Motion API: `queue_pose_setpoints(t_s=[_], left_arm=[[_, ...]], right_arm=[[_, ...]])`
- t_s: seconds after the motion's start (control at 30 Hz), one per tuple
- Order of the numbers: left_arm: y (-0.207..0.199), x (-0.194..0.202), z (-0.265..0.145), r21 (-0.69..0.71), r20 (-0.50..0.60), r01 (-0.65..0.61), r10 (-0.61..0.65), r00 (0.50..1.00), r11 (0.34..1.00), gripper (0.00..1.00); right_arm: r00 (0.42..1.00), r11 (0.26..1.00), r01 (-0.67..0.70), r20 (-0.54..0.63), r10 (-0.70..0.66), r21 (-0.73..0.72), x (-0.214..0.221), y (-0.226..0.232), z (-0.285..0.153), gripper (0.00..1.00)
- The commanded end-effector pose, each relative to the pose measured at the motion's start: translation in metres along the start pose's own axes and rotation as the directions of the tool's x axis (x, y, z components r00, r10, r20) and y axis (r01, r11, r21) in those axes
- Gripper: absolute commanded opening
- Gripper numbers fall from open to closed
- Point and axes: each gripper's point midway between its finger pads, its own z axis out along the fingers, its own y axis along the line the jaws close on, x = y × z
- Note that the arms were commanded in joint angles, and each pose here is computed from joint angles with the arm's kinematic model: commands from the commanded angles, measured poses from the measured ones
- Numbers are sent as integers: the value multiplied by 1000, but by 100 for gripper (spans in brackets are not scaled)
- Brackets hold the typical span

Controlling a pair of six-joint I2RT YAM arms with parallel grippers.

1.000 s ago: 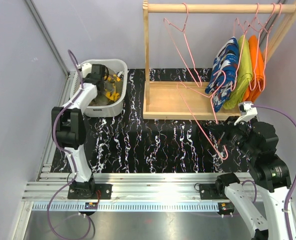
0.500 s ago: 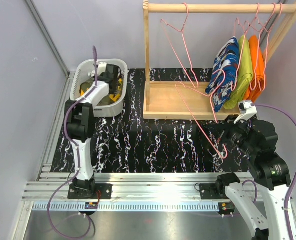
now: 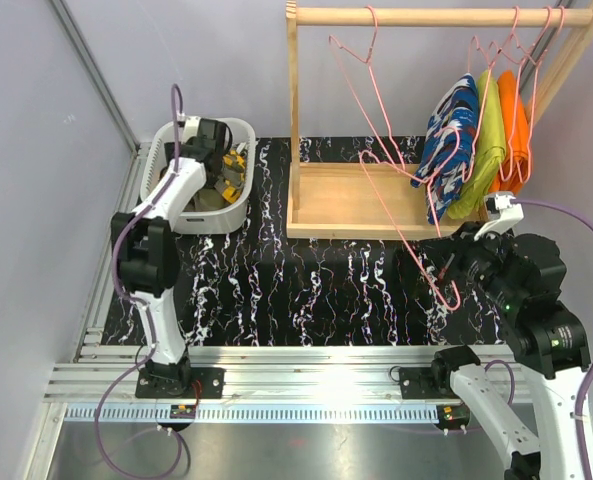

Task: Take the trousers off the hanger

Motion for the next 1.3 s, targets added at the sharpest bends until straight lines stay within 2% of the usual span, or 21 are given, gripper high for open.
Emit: queue_pose_setpoints(t_s=[0.0, 0.07, 0.1, 0.13, 0.17, 0.33, 0.43, 0.47, 0.57, 0.7, 0.8, 1.0, 1.17, 1.2, 1.27], left_arm=[[37, -56, -58, 82, 110, 137, -145, 983, 987, 70], [50, -64, -75, 108, 128, 160, -174, 976, 981, 84], [56, -64, -81, 115, 129, 160, -174, 976, 980, 87], [65, -64, -91, 126, 138, 173, -190, 972, 977, 95], [68, -64, -98, 149, 142, 181, -202, 969, 972, 99], [82, -65, -138, 311, 173, 238, -302, 938, 920, 99], [83, -61, -171, 462, 164, 261, -371, 914, 848, 99], [88, -62, -193, 535, 171, 263, -408, 897, 803, 99], [81, -51, -213, 645, 159, 248, -445, 881, 723, 99], [90, -26, -239, 721, 153, 221, -461, 874, 657, 99], [84, -1, -243, 751, 143, 177, -418, 897, 636, 99], [91, 41, -237, 741, 164, 133, -369, 915, 659, 99], [95, 53, -232, 726, 184, 123, -363, 913, 677, 99], [97, 54, -232, 723, 188, 125, -369, 910, 679, 99], [101, 54, -234, 727, 212, 129, -398, 893, 675, 99]], right_arm=[[997, 997, 53, 61, -56, 55, -23, -5, -6, 0], [996, 996, 68, 50, -72, 63, -21, -6, -9, 0], [995, 995, 81, 53, -84, 51, -22, -3, -12, 0], [993, 993, 110, 40, -112, 48, -20, -3, -14, 0], [991, 991, 126, 50, -128, 43, -21, -2, -19, 0], [965, 969, 244, 84, -247, 47, -32, 5, -45, 0], [952, 958, 270, 122, -281, 96, -49, 5, -62, 0], [950, 956, 274, 122, -286, 107, -53, 4, -63, 0], [947, 949, 283, 115, -299, 139, -62, 3, -70, 0], [945, 944, 276, 127, -300, 180, -73, 0, -76, 0], [944, 941, 270, 139, -300, 204, -84, 0, -76, 0], [919, 936, 229, 257, -298, 265, -124, 0, -67, 0], [929, 947, 238, 234, -287, 218, -136, 5, -9, 0], [917, 947, 233, 274, -289, 220, -150, 7, -2, 0], [911, 942, 241, 279, -303, 236, -159, 4, 22, 0]])
